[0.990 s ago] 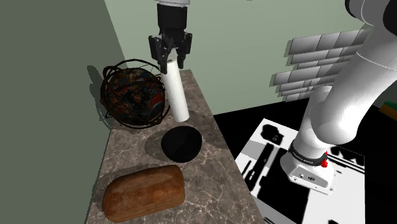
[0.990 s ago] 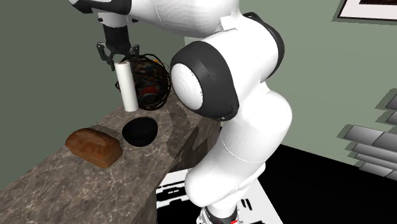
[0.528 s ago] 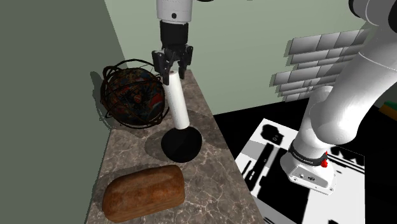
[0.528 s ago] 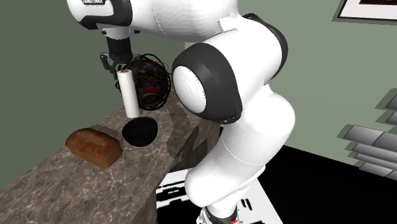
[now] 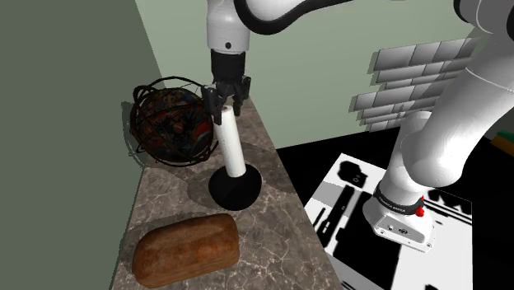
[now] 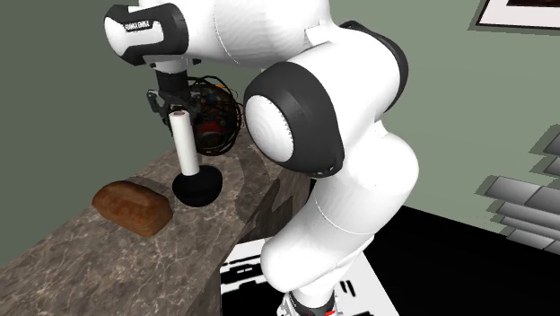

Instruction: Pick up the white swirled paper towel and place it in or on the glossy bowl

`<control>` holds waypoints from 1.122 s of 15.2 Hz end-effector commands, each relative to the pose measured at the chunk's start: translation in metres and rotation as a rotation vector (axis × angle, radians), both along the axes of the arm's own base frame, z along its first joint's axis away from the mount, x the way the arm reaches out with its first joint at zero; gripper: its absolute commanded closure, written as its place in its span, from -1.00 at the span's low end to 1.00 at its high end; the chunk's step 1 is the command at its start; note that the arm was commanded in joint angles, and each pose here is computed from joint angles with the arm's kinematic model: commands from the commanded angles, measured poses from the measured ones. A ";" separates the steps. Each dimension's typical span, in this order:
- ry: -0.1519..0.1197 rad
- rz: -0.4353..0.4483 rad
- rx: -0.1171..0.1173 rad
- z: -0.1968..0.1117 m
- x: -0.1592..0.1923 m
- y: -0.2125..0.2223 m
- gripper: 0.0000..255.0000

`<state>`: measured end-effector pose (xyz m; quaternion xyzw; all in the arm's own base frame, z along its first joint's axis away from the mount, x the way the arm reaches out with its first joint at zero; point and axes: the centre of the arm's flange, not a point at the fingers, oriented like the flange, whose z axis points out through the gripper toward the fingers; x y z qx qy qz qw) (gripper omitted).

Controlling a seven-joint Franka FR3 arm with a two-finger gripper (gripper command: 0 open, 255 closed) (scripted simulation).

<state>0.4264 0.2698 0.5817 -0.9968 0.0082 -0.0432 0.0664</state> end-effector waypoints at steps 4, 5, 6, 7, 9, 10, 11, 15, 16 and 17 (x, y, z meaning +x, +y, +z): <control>-0.001 0.000 0.000 -0.026 0.000 -0.001 1.00; -0.001 0.000 0.000 -0.031 0.000 -0.001 1.00; -0.001 0.000 0.000 -0.037 0.000 -0.001 1.00; -0.001 0.000 0.000 -0.042 0.000 -0.001 1.00; -0.001 0.000 0.000 -0.053 0.000 -0.001 1.00; -0.001 0.000 0.000 -0.058 0.000 -0.001 1.00; -0.001 0.000 0.000 -0.066 0.000 -0.001 1.00; -0.001 0.000 0.000 -0.066 0.000 -0.001 1.00; -0.001 0.000 0.000 -0.066 0.000 -0.001 1.00; -0.001 0.000 0.000 -0.066 0.000 -0.001 1.00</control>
